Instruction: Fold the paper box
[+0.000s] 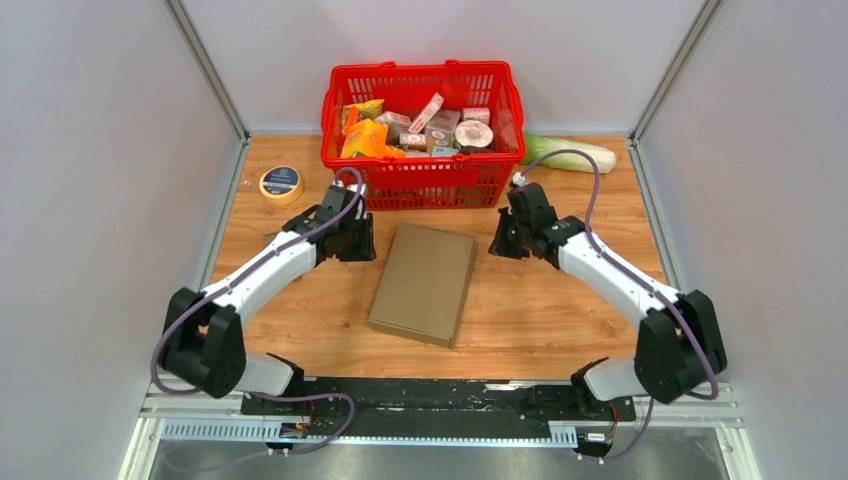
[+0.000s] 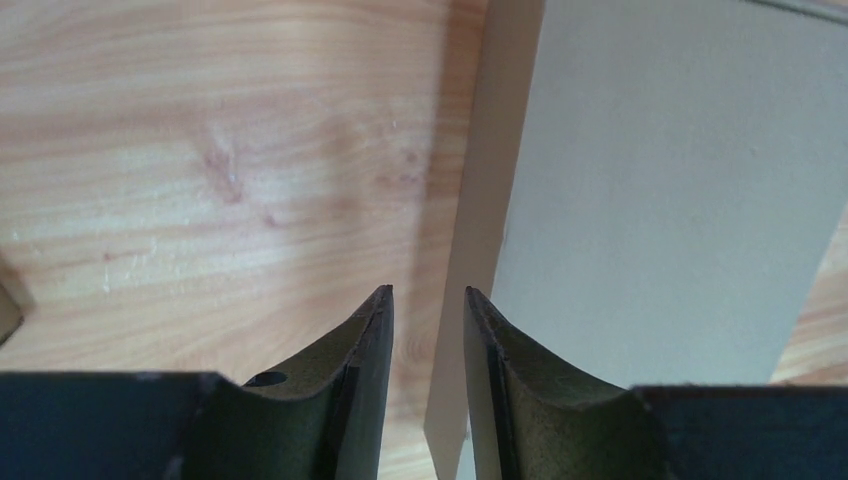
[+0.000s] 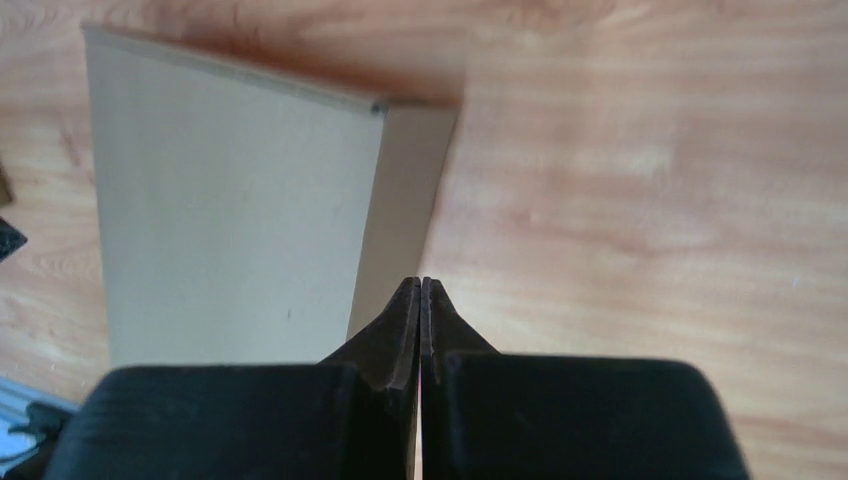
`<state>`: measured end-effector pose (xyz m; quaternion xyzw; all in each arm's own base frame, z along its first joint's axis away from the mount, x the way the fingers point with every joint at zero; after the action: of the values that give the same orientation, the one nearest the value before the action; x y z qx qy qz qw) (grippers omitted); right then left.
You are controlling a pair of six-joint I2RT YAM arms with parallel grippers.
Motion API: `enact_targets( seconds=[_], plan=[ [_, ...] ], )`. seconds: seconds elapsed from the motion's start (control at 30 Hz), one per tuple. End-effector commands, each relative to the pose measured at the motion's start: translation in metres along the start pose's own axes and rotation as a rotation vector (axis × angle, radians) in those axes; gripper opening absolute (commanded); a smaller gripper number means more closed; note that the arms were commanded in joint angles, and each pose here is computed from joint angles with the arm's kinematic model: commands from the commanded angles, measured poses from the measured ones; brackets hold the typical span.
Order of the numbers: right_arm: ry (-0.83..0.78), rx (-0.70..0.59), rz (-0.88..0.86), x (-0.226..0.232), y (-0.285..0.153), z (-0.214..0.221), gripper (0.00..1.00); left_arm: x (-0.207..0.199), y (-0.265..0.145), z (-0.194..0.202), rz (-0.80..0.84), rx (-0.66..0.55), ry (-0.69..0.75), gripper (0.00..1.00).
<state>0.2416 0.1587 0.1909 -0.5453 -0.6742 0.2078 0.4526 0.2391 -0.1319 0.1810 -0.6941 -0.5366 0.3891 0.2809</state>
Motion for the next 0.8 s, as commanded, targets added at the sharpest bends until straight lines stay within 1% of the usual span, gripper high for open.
enact_targets(
  seconds=[0.0, 0.03, 0.07, 0.13, 0.17, 0.2, 0.27, 0.4, 0.43, 0.47, 0.5, 0.53, 0.57, 0.63, 0.7, 0.73, 0.77],
  plan=[
    [-0.061, -0.082, -0.046, 0.006, 0.027, -0.042, 0.00, -0.006, 0.019, -0.036, -0.036, -0.083, 0.045, 0.39],
    [-0.064, -0.082, -0.029, 0.006, 0.036, -0.046, 0.00, -0.008, 0.022, -0.044, -0.037, -0.094, 0.049, 0.38],
    [-0.064, -0.055, -0.006, 0.004, 0.050, -0.045, 0.00, -0.008, 0.033, -0.045, -0.046, -0.075, 0.051, 0.37],
    [-0.062, -0.060, 0.002, 0.008, 0.063, -0.053, 0.00, -0.012, 0.041, -0.054, -0.034, -0.085, 0.057, 0.35],
    [-0.054, -0.041, 0.015, 0.006, 0.074, -0.052, 0.00, -0.012, 0.053, -0.054, -0.038, -0.069, 0.055, 0.35],
    [-0.049, -0.052, 0.003, 0.009, 0.079, -0.055, 0.00, -0.014, 0.058, -0.055, -0.034, -0.056, 0.056, 0.32],
    [-0.037, -0.052, -0.004, 0.013, 0.088, -0.056, 0.00, -0.018, 0.070, -0.059, -0.025, -0.028, 0.060, 0.31],
    [-0.019, -0.011, -0.050, 0.027, 0.111, -0.047, 0.00, -0.032, 0.082, -0.056, -0.003, 0.003, 0.078, 0.30],
    [-0.017, -0.004, -0.094, 0.034, 0.111, -0.044, 0.00, -0.044, 0.083, -0.058, 0.045, -0.004, 0.095, 0.30],
    [-0.008, 0.004, -0.121, 0.036, 0.114, -0.038, 0.00, -0.053, 0.088, -0.054, 0.102, 0.025, 0.093, 0.29],
    [-0.001, -0.044, -0.215, 0.048, 0.114, -0.043, 0.00, -0.059, 0.090, -0.052, 0.130, 0.039, 0.094, 0.27],
    [0.061, 0.004, -0.343, 0.059, 0.111, -0.039, 0.00, -0.075, 0.090, -0.052, 0.186, 0.037, 0.118, 0.26],
    [0.080, -0.031, -0.455, 0.067, 0.112, -0.041, 0.00, -0.083, 0.090, -0.049, 0.236, 0.053, 0.130, 0.26],
    [0.125, 0.014, -0.569, 0.077, 0.108, -0.038, 0.00, -0.094, 0.087, -0.045, 0.259, 0.052, 0.153, 0.25],
    [0.142, 0.022, -0.467, 0.067, 0.106, -0.031, 0.00, -0.090, 0.080, -0.041, 0.202, 0.040, 0.159, 0.25],
    [0.145, 0.003, -0.408, 0.059, 0.105, -0.031, 0.00, -0.086, 0.076, -0.039, 0.177, 0.039, 0.156, 0.25],
    [0.143, 0.001, -0.370, 0.052, 0.097, -0.030, 0.00, -0.081, 0.066, -0.044, 0.142, -0.010, 0.151, 0.25]
  ],
)
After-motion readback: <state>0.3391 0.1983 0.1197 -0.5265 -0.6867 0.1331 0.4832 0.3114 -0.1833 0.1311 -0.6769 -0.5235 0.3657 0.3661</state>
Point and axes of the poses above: each gripper's point midway between its finger pads, its own y axis out along the fingers, its own x axis along the line the jaws close on, z = x × y, the point moved 9 cm from there along -y, back along the fingers, and after that the axes turned 1 degree about y, right-handed, at the moved point
